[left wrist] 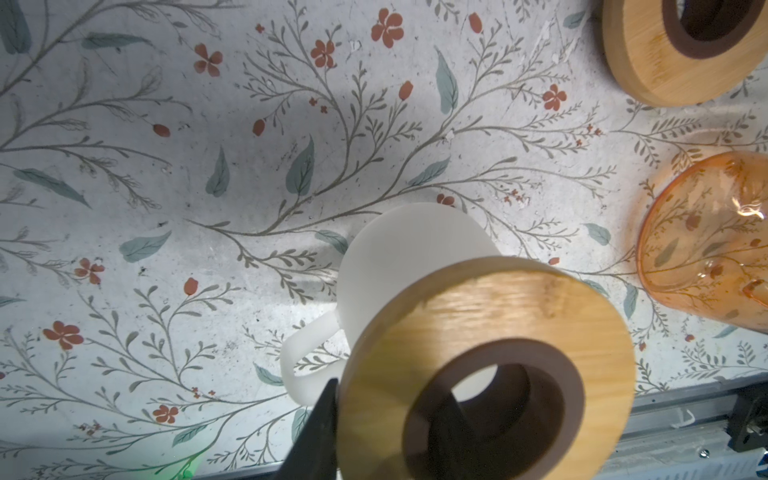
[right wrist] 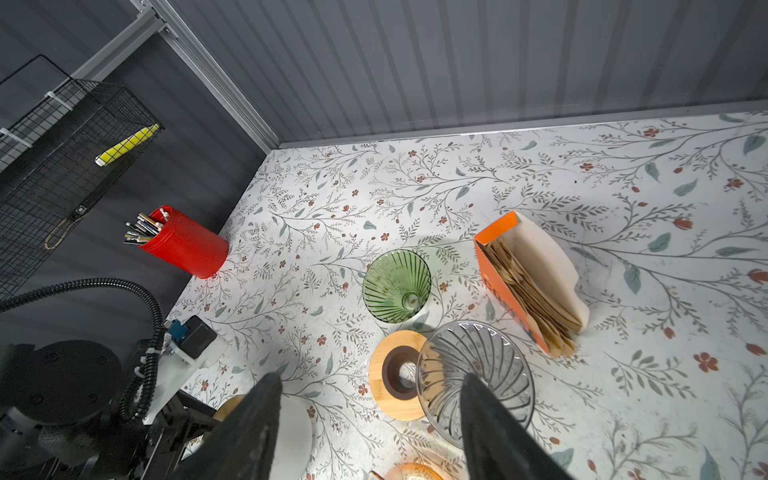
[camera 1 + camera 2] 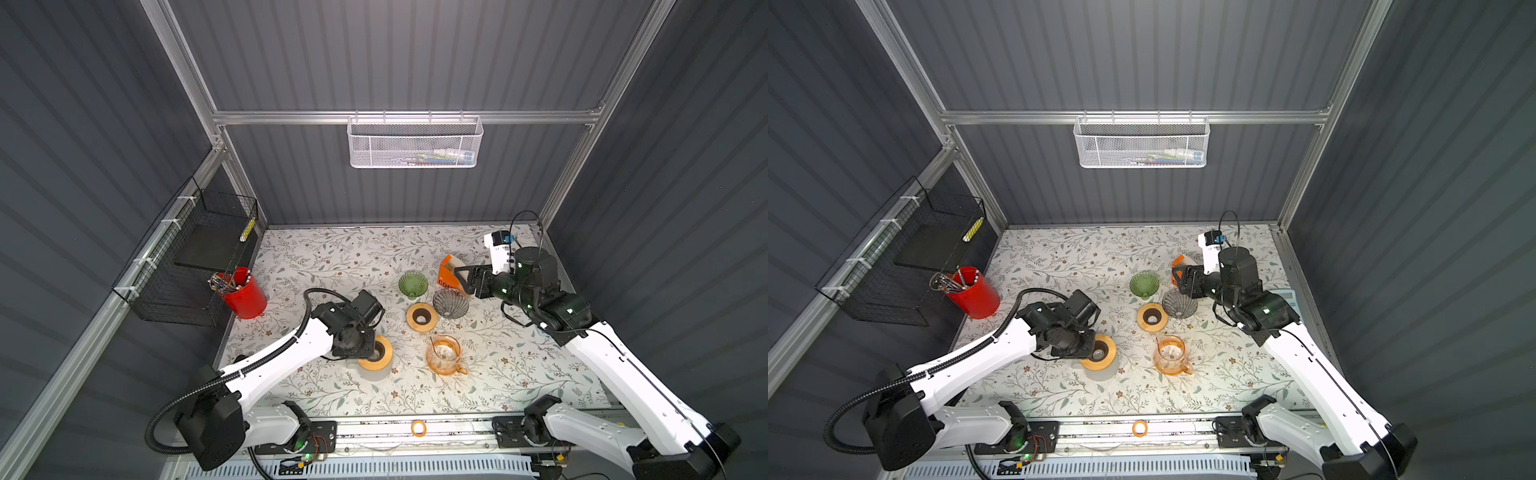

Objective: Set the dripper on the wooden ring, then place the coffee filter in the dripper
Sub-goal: 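Lower the wooden ring onto the frosted pitcher's mouth with left gripper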

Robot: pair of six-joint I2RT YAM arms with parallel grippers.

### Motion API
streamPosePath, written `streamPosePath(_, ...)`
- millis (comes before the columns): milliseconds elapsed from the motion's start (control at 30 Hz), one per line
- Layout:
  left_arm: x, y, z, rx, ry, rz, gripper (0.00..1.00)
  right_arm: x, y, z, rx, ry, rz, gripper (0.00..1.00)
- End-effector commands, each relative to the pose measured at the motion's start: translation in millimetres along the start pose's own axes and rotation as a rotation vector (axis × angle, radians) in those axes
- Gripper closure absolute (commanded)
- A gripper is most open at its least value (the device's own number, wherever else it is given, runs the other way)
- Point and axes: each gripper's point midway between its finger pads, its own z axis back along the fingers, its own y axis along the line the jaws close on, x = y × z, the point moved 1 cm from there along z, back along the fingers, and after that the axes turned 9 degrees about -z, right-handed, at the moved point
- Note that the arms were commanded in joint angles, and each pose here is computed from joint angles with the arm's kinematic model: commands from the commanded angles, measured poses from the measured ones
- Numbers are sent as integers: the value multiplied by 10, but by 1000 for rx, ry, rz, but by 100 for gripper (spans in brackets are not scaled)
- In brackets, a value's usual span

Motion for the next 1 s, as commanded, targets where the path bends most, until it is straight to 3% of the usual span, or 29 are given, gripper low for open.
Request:
streamPosePath(0,-21,23,-19,26,12,-24,67,84,88,20,28,-22,-1,31)
streamPosePath(600,29,28,6,38,-6,-31,57,90,90,30,28,-25,0,31)
streamPosePath(967,74,-117,31,-31,-19,-53,55,100,91,38,27,-29,1,31)
